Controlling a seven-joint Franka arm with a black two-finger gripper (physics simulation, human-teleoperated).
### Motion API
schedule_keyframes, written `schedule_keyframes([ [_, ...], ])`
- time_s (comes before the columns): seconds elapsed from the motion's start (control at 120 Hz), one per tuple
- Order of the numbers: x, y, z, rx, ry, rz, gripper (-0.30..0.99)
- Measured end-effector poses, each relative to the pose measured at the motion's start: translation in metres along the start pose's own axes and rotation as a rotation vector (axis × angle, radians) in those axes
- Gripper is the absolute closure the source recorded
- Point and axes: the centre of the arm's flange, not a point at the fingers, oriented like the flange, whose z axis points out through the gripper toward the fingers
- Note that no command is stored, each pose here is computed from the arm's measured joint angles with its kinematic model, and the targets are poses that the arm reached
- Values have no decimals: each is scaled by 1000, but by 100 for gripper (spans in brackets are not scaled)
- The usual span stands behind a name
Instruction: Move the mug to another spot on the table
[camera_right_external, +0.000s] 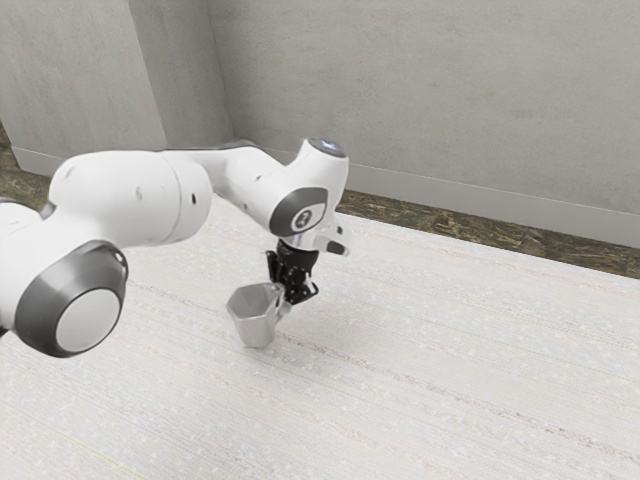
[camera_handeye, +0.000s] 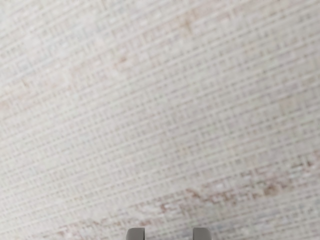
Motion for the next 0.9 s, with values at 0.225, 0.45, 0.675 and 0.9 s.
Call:
schedule_keyframes([
  [0.225, 5, 5, 9, 1, -11, 5, 73],
  [0.45, 6, 9, 11, -5, -9, 9, 64],
  [0.675, 8, 12, 16, -15, -13, 15, 49],
  [0.9, 10, 11, 13, -14, 9, 24, 20],
])
